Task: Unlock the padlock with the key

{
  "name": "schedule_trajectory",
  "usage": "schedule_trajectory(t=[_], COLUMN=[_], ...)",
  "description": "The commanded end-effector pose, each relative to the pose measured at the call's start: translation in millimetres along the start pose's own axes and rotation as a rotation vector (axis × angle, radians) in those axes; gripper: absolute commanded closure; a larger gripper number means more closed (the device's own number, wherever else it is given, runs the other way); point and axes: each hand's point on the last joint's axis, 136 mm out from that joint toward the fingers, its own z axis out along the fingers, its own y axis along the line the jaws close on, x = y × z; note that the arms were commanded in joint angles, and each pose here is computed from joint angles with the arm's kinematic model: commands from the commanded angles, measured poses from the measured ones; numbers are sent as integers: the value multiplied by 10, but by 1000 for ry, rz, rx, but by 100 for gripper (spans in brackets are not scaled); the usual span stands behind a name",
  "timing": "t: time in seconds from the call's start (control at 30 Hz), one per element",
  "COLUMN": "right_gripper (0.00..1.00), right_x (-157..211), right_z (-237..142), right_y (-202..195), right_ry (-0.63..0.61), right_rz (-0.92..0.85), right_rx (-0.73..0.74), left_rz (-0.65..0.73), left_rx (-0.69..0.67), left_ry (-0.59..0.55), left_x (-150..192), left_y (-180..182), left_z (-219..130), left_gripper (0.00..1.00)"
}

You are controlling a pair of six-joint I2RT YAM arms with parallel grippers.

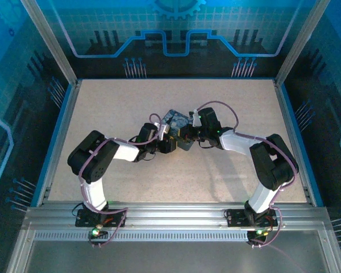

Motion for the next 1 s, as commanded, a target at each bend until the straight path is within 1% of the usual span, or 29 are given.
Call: schedule_trajectory(t=[0.0, 0.13, 0.4, 0.47, 0.67, 0.8, 0.97], right_gripper=[100, 100, 100, 100, 100, 100, 100], right_x=[268, 269, 251, 222, 83, 67, 292], right_z=[75, 72, 57, 35, -135, -284, -422], right_y=[-227, -237, -207, -165, -11, 44, -70], right_ry=[82, 81, 75, 66, 4, -31, -17], right_rz=[28, 30, 29, 26, -20, -83, -150], right_rx=[89, 96, 89, 78, 58, 56, 77], left_rz=[2, 4, 5, 3, -8, -31, -96], left_rx=[24, 22, 23, 24, 40, 62, 98], left_ry=[26, 32, 26, 22, 1, -19, -15], left_x=[55, 68, 35, 25, -58, -164, -245], left_y=[-75, -68, -81, -91, -168, -270, -407], left_z=[103, 118, 115, 105, 44, -39, -110], left_gripper=[58, 58, 67, 68, 71, 72, 73])
